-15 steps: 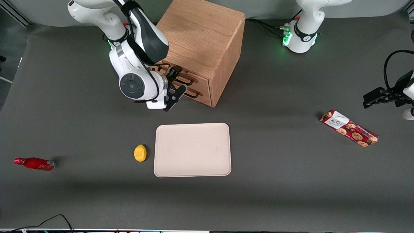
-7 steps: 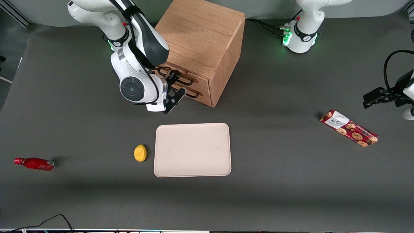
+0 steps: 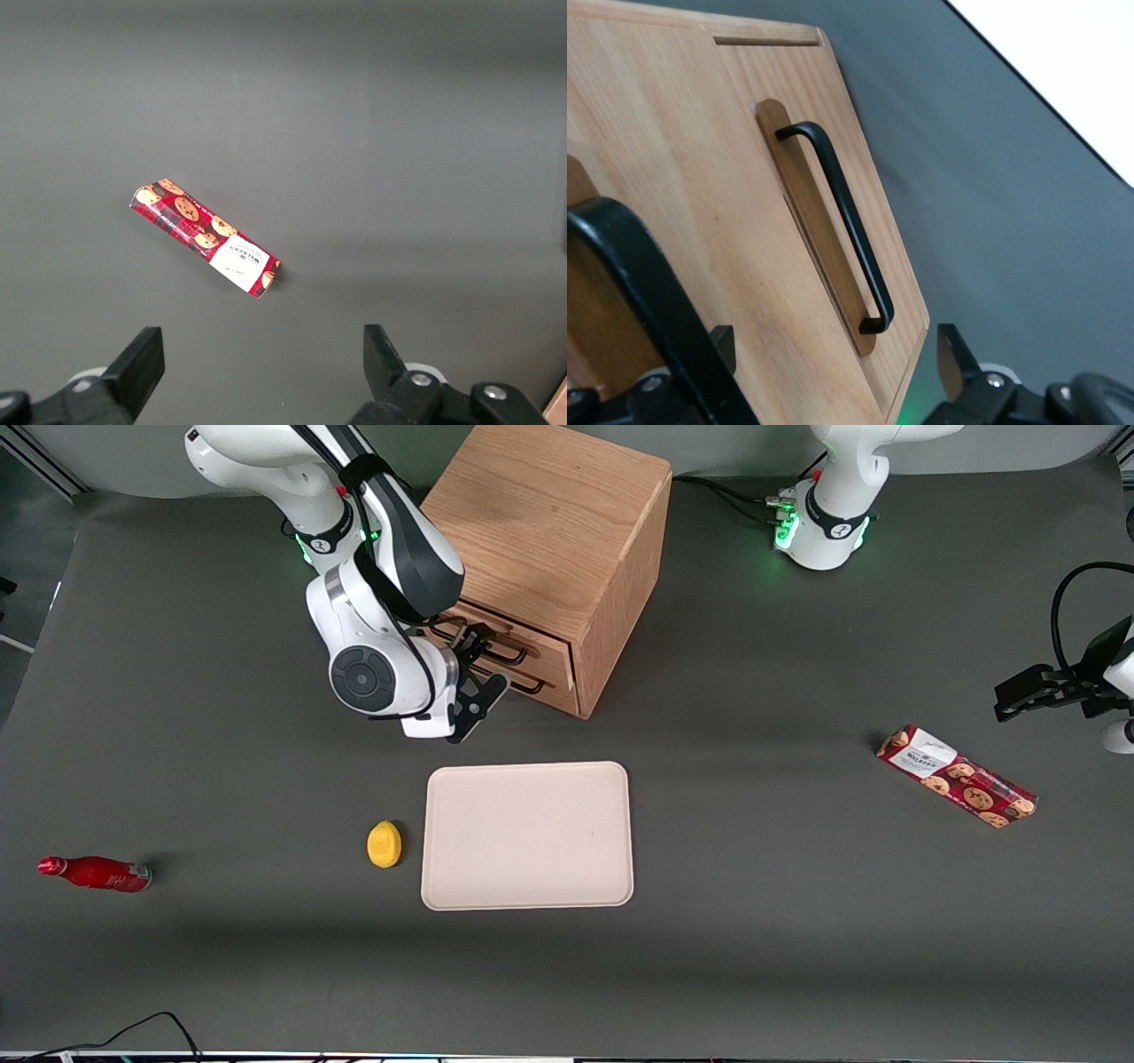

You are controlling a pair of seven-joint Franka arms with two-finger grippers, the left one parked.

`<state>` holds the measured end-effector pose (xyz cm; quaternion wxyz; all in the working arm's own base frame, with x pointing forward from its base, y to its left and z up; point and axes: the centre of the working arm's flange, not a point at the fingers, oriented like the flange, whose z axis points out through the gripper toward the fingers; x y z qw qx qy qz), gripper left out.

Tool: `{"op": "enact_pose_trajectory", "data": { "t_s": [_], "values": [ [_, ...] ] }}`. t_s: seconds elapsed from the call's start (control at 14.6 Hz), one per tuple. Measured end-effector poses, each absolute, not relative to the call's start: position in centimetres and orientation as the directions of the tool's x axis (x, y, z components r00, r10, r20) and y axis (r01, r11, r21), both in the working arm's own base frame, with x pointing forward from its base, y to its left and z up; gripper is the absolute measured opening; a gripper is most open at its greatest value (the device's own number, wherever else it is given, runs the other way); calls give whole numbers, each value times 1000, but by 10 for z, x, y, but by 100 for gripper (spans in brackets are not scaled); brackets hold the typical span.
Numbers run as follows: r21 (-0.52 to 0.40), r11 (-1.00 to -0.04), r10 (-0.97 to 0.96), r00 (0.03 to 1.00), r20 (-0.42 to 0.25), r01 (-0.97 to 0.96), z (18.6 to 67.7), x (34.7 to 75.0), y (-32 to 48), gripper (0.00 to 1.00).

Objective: Open upper drawer
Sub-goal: 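Pull the upper drawer outward by its handle with the right gripper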

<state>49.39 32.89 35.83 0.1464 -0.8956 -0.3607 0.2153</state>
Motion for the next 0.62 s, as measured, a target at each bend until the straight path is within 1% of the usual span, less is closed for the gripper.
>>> {"op": "enact_pose_trajectory", "data": {
  "t_s": [0.27,0.62],
  "values": [
    [-413,-707,695,670,-260,574,360,505,317,100],
    [-417,-689,709,670,-219,592,359,528,301,100]
  ]
}}
